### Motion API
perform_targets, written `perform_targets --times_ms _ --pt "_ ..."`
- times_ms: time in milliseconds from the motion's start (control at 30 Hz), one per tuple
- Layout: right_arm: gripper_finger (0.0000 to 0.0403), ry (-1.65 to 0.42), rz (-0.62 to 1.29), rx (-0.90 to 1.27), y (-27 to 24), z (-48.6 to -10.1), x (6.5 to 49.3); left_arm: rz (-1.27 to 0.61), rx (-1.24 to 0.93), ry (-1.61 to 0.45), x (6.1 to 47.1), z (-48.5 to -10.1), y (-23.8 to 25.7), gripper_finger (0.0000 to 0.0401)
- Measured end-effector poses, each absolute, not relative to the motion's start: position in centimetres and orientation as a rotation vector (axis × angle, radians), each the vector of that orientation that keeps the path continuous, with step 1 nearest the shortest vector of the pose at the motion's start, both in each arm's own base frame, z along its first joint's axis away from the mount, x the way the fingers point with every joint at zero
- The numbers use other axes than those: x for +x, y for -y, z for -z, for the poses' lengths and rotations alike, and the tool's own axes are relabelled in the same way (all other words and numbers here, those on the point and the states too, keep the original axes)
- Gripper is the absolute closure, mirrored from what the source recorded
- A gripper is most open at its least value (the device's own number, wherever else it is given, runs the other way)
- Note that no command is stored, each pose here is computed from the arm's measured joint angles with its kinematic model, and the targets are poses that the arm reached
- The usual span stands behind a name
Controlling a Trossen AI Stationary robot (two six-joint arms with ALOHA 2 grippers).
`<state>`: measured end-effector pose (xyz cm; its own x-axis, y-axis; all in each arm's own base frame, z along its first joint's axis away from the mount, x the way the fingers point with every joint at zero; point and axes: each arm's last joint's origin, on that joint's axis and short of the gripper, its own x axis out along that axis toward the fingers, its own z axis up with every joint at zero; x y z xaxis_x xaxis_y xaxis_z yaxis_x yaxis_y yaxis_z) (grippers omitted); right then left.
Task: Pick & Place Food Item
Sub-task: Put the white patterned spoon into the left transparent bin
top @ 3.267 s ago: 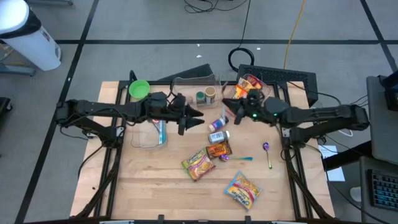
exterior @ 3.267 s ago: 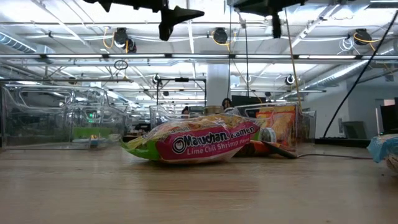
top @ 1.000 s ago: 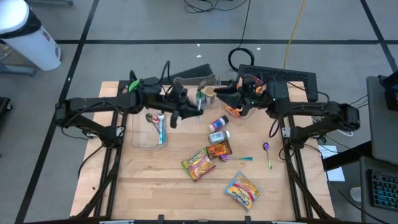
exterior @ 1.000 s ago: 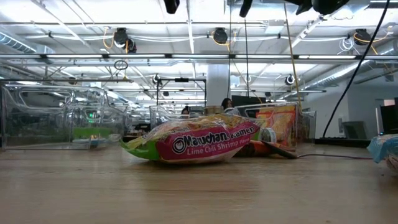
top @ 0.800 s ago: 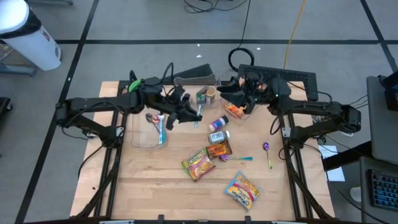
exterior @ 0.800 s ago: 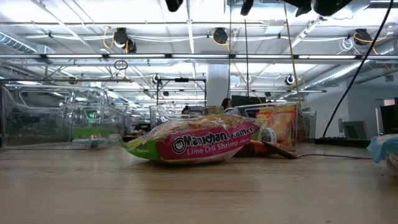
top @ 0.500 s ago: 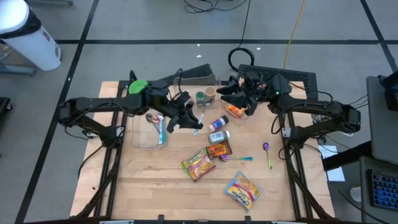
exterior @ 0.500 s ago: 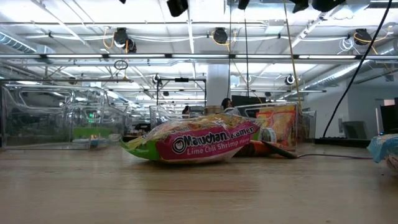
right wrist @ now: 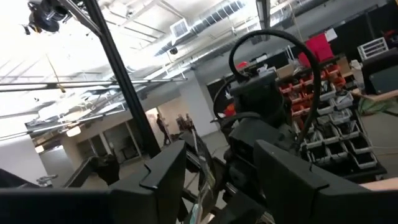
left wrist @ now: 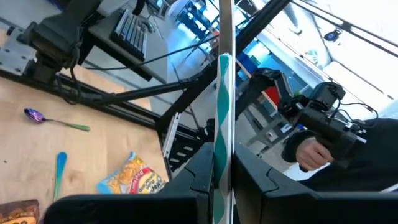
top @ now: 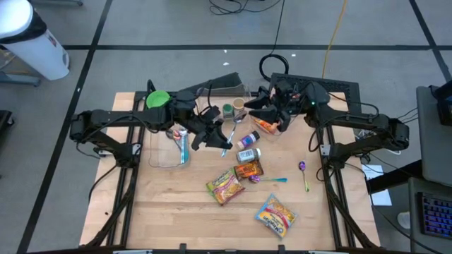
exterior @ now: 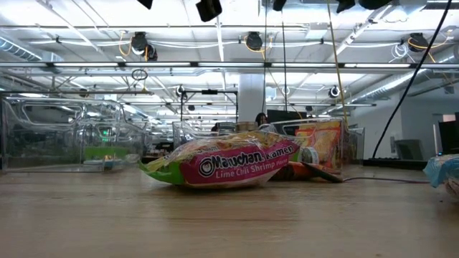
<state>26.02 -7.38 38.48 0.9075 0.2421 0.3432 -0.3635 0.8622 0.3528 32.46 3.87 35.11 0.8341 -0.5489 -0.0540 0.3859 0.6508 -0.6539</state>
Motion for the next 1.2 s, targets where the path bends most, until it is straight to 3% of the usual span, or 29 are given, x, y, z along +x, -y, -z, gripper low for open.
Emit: perform_targets --times_ms 533,700,967,1067,1200 --pt "0.0228 0.245 -0.340 0.404 6.3 -37.9 26.7 0.522 -0.718 -0.282 32.4 -34.9 -4.0 0.0370" --pt "0.0273 0.245 -0.302 0.409 6.2 -37.5 27.1 0.519 -0.724 -0.287 32.4 -34.9 -4.0 0.0370" --pt "0.0392 0.233 -0.253 0.408 6.1 -36.6 28.2 0.490 -0.739 -0.308 32.5 -34.6 -3.8 0.0370" --pt "0.0394 0.245 -0.221 0.408 5.7 -36.7 28.3 0.449 -0.723 -0.286 32.6 -34.6 -3.8 0.0358" --pt "0.0400 0.260 -0.197 0.406 5.7 -36.8 28.2 0.395 -0.689 -0.238 32.6 -34.9 -4.0 0.0308"
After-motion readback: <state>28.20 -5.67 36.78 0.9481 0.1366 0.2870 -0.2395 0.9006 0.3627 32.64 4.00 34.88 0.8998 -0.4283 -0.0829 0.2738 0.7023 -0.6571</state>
